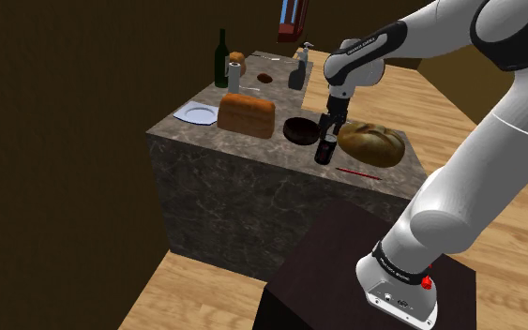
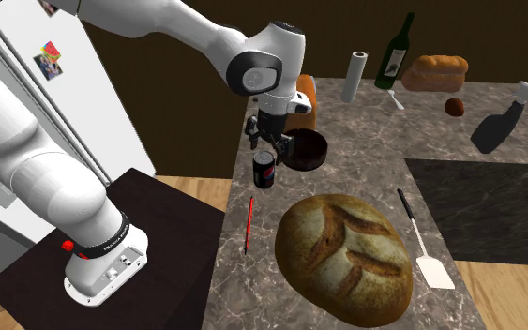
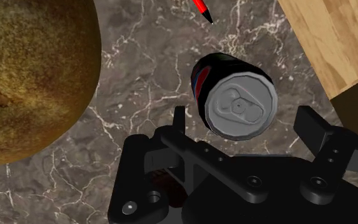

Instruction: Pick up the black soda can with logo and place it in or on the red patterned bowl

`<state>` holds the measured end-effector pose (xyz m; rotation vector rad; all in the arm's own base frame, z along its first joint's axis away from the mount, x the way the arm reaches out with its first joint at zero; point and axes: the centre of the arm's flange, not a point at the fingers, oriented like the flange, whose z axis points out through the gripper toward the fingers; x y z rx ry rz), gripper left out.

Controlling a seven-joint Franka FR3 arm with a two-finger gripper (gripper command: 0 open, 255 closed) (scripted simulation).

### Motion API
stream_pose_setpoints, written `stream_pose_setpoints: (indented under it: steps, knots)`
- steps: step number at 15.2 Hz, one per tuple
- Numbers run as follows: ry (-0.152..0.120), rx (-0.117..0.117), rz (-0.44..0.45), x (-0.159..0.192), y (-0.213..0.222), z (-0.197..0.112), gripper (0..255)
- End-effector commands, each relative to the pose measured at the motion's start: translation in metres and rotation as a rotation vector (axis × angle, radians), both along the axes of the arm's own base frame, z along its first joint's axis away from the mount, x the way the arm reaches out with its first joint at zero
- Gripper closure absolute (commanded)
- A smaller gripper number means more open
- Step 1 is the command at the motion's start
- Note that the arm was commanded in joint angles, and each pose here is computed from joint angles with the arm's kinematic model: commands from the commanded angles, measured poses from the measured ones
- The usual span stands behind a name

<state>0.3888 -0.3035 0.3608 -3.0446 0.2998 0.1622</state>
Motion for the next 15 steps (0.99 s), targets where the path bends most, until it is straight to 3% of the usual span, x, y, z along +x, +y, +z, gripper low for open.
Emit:
stream_pose_setpoints:
  steps: [1, 4, 12, 13, 15]
  knots:
    - [-0.001, 0.000, 0.000, -0.001, 0.001, -0.010, 0]
    - [-0.001, 0.000, 0.000, -0.002, 0.002, -0.029, 0]
    - [-0.001, 0.000, 0.000, -0.002, 0.002, -0.029, 0]
    - [-0.001, 0.000, 0.000, -0.002, 0.002, -0.029, 255]
    - [-0.001, 0.000, 0.000, -0.002, 0.003, -0.029, 255]
